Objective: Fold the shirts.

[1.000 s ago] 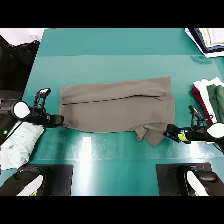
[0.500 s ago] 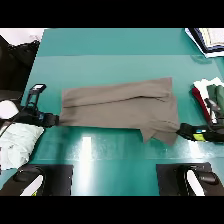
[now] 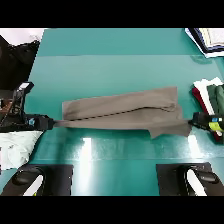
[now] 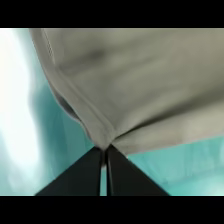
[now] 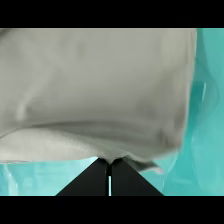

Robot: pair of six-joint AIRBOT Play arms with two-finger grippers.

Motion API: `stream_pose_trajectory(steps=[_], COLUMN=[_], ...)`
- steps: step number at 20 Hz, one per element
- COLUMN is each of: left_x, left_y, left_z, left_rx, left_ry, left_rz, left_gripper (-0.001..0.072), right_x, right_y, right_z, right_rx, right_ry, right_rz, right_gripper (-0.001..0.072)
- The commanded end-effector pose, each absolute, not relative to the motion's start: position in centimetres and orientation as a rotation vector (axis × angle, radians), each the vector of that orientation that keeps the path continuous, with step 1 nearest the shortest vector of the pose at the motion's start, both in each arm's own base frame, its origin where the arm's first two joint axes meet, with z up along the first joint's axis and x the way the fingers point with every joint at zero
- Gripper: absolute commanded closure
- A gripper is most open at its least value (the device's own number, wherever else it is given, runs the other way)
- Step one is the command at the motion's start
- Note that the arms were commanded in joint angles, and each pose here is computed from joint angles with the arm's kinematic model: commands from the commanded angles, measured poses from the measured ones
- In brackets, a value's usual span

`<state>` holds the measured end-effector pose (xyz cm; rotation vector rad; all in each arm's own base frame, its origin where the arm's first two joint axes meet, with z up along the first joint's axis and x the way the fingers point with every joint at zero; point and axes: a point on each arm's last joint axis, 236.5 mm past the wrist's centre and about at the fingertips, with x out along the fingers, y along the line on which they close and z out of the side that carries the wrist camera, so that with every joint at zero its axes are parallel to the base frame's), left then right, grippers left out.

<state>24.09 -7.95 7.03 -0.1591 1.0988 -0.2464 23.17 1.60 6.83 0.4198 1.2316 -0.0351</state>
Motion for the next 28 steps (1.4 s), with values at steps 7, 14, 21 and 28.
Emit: stream_pose_trajectory(steps=[7,14,21,28], left_x=[32.9,36.3,36.9,37.0], left_y=[-6.3,-6.0,-5.9,-6.4], left_z=[7.1,4.7,2.8,3.6], left_rx=[-0.174,-0.175,-0.189,-0.238], left_ry=[0.877,0.861,0.900,0.902], left_rz=[-0.132,-0.106,-0.083,-0.082], left_gripper=[0.0679,0.0679,0.0365,0.0224], right_x=[38.7,43.8,46.2,43.5], right_y=[4.5,4.4,4.1,0.6], right_z=[6.2,3.4,2.2,5.6], right_rx=[0.327,0.326,0.332,0.237], right_ry=[1.137,1.158,1.110,1.220], right_rz=[0.072,0.065,0.057,0.145], right_gripper=[0.0687,0.0686,0.0587,0.0138])
